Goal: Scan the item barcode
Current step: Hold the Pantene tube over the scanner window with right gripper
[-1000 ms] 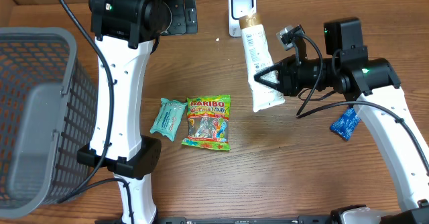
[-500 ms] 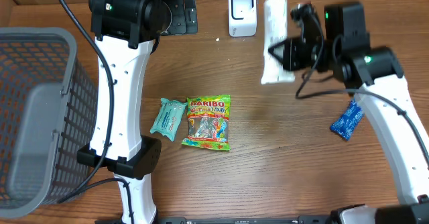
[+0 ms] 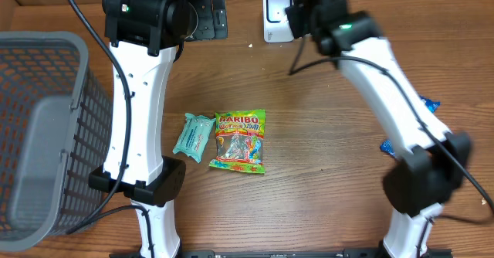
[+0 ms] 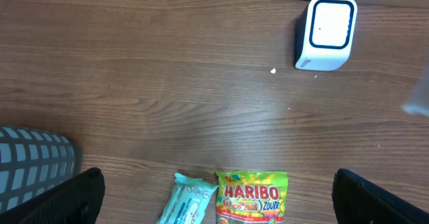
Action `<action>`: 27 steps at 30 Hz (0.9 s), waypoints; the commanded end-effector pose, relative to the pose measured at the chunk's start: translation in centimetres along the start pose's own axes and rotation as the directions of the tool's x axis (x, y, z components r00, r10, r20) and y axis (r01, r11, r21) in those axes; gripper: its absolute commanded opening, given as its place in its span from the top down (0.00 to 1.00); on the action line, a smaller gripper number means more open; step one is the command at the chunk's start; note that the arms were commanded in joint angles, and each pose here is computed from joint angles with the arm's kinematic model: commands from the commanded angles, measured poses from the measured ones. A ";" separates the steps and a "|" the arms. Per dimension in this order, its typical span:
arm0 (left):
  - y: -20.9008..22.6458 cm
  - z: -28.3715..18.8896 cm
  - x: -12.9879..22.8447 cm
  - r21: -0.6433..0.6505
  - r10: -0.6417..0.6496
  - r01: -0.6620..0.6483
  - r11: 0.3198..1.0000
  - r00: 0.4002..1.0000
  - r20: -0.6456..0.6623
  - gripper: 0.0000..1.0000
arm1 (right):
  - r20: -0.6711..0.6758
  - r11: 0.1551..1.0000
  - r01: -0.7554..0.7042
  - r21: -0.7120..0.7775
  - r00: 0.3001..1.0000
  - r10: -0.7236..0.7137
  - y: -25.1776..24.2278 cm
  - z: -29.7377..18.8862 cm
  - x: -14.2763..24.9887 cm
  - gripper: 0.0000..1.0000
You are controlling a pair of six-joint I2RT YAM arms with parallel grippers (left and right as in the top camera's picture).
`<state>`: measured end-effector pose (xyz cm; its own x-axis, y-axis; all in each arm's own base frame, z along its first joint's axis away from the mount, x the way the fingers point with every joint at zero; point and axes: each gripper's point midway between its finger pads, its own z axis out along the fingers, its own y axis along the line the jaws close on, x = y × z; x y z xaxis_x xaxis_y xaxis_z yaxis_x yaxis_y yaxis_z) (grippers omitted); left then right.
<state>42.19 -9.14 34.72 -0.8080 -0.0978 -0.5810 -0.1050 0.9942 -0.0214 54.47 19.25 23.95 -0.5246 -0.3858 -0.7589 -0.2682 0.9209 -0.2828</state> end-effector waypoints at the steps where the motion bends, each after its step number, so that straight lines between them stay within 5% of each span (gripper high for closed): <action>1: -0.3 0.5 0.2 0.002 -0.012 0.012 1.000 1.000 -0.014 0.01 | 0.004 0.958 0.133 0.254 0.990 -0.138 -3.1 0.6 -1.3 0.96; 12: -0.3 0.5 0.2 0.002 -0.012 0.012 1.000 1.000 -0.014 0.00 | -0.059 0.840 0.446 0.308 0.891 -0.451 -0.9 8.8 0.9 0.96; 17: -0.3 0.5 0.2 0.002 -0.012 0.012 1.000 1.000 -0.014 0.01 | -0.153 0.709 0.664 0.238 0.747 -0.647 0.5 11.6 3.6 0.96; 27: -0.3 0.5 0.2 0.002 -0.012 0.012 1.000 1.000 -0.014 0.00 | -0.213 0.675 0.702 0.227 0.712 -0.669 -1.0 13.0 5.4 0.96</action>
<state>42.18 -9.14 34.72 -0.8083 -0.0974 -0.5807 -0.1047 0.9943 -0.0211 61.28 18.77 9.12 -0.3440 -0.9173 -0.2008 -0.4429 0.3470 -0.8267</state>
